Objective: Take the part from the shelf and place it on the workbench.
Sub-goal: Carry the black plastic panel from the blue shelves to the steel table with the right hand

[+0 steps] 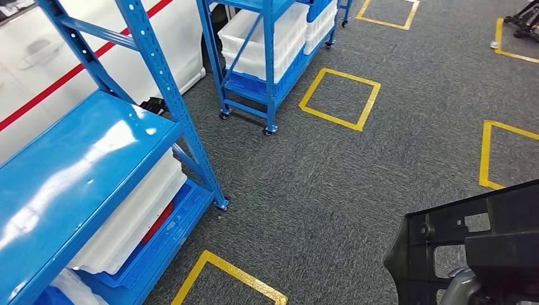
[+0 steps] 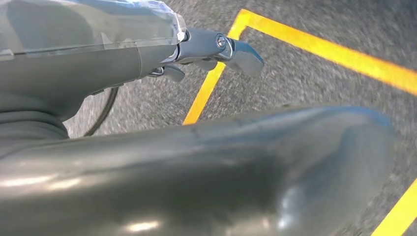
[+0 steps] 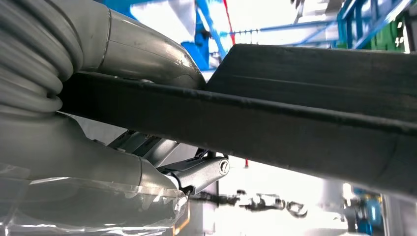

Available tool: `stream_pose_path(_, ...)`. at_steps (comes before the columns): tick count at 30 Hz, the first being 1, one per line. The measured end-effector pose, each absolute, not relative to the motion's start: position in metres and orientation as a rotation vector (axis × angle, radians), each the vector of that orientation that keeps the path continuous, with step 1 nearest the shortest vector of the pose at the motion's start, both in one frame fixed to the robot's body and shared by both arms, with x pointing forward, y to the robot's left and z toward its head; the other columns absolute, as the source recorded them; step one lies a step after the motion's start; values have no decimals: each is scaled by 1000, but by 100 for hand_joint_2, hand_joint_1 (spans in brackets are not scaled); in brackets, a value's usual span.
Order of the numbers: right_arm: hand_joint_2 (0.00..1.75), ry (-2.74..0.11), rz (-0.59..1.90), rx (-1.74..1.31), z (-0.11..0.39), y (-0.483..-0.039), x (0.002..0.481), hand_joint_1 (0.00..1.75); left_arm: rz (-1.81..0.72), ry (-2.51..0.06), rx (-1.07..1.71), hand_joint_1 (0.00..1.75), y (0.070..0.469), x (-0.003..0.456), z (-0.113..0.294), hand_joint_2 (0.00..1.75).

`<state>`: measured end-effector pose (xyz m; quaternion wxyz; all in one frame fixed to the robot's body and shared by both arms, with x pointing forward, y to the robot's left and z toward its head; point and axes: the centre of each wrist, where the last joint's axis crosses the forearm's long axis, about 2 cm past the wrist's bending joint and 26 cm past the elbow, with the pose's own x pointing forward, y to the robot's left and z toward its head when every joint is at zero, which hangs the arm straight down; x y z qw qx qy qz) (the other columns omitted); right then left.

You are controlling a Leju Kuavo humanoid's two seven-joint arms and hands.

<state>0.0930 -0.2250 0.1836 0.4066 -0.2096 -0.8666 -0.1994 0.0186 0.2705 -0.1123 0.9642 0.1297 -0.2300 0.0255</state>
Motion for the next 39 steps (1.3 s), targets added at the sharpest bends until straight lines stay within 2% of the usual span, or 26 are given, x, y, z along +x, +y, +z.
stream_pose_path(39,175,-2074,-447,-621,163,-220,84,175,29,-472,254,0,273,15,-113,0)
